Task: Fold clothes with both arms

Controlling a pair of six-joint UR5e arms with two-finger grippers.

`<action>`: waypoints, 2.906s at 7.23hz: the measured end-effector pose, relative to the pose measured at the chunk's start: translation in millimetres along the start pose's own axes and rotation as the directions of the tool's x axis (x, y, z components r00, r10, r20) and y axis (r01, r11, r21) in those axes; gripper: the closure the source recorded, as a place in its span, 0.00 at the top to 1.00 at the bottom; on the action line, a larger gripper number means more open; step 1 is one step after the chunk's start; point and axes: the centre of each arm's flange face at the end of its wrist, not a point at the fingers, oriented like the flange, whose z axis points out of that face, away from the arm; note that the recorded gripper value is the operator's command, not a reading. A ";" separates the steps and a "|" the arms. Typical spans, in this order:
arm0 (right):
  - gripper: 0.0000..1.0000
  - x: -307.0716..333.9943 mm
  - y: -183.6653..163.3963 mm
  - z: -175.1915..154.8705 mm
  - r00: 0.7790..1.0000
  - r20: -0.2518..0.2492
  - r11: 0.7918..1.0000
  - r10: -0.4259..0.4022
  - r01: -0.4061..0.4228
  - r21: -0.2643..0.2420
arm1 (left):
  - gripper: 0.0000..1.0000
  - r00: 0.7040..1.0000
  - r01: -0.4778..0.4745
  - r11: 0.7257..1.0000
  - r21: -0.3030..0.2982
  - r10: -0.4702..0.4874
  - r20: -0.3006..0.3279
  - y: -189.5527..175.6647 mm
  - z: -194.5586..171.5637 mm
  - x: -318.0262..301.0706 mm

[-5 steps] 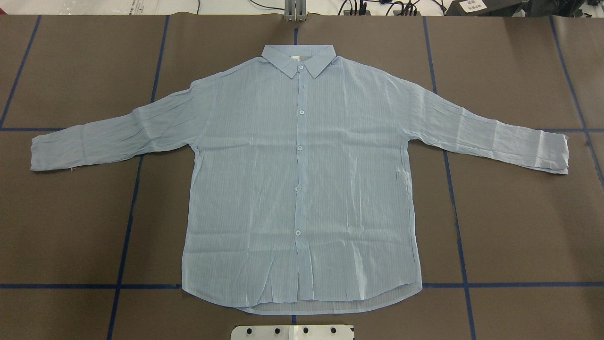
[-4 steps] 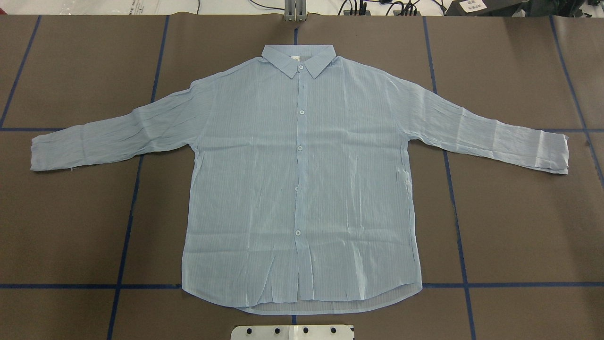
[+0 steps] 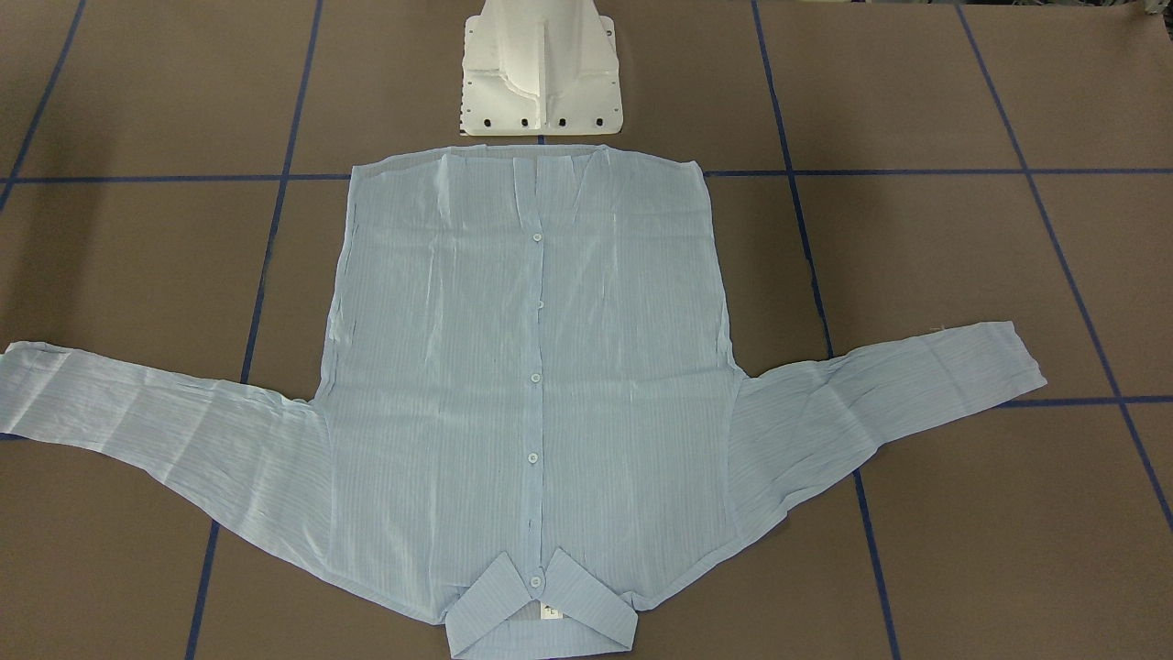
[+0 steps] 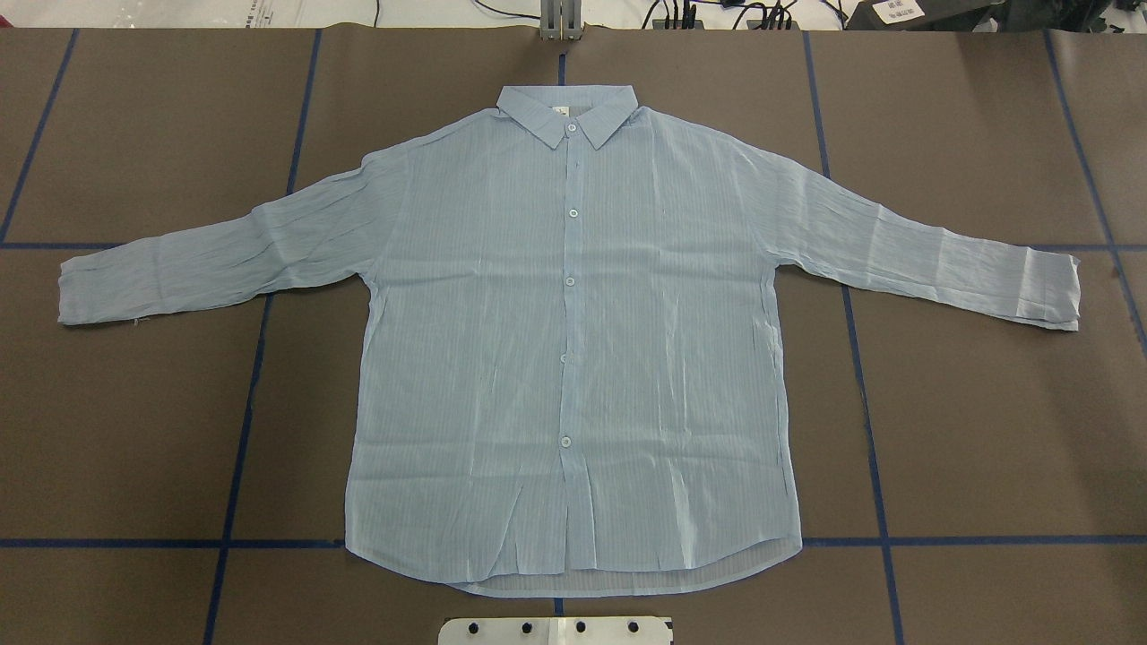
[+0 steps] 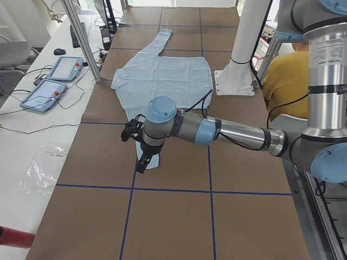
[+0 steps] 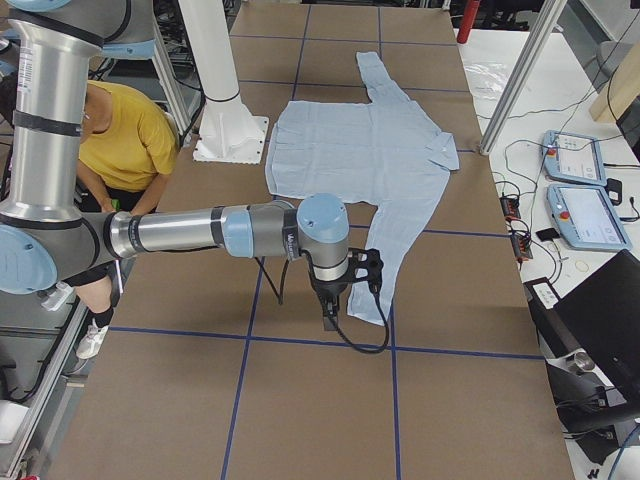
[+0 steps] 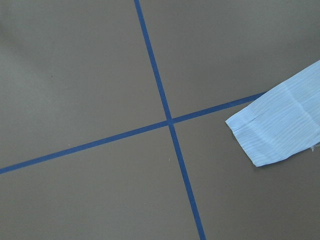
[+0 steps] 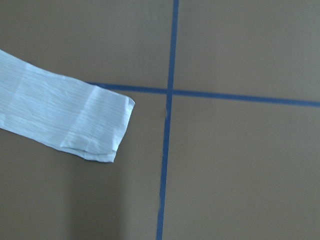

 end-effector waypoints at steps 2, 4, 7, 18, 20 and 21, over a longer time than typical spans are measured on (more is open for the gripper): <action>1.00 -10.1 -24.9 -10.1 0.999 0.012 0.993 -0.053 0.052 0.104 | 1.00 0.991 -0.131 0.975 0.181 0.124 0.047 -45.7 -17.1 7.4; 1.00 -15.7 -33.7 11.4 0.996 0.046 0.986 -0.071 0.064 0.153 | 1.00 0.996 -0.084 0.969 0.230 0.077 0.038 -62.4 -15.8 3.6; 0.93 -48.3 -37.7 109.7 0.990 0.107 0.974 0.088 -0.108 0.199 | 1.00 0.997 -0.072 0.969 0.238 0.066 0.033 -62.5 -16.6 4.6; 0.00 -92.1 -26.4 253.5 0.988 0.047 0.958 0.148 -0.155 0.240 | 1.00 0.996 -0.086 0.965 0.248 0.080 0.036 -63.3 -22.3 9.3; 0.00 -96.4 -30.7 253.0 0.989 0.051 0.959 0.138 -0.146 0.241 | 1.00 0.996 -0.086 0.965 0.248 0.079 0.037 -63.1 -22.4 9.1; 0.00 -96.6 -30.4 252.6 0.989 0.055 0.961 0.134 -0.144 0.237 | 1.00 0.996 -0.086 0.965 0.248 0.079 0.037 -63.0 -22.4 9.0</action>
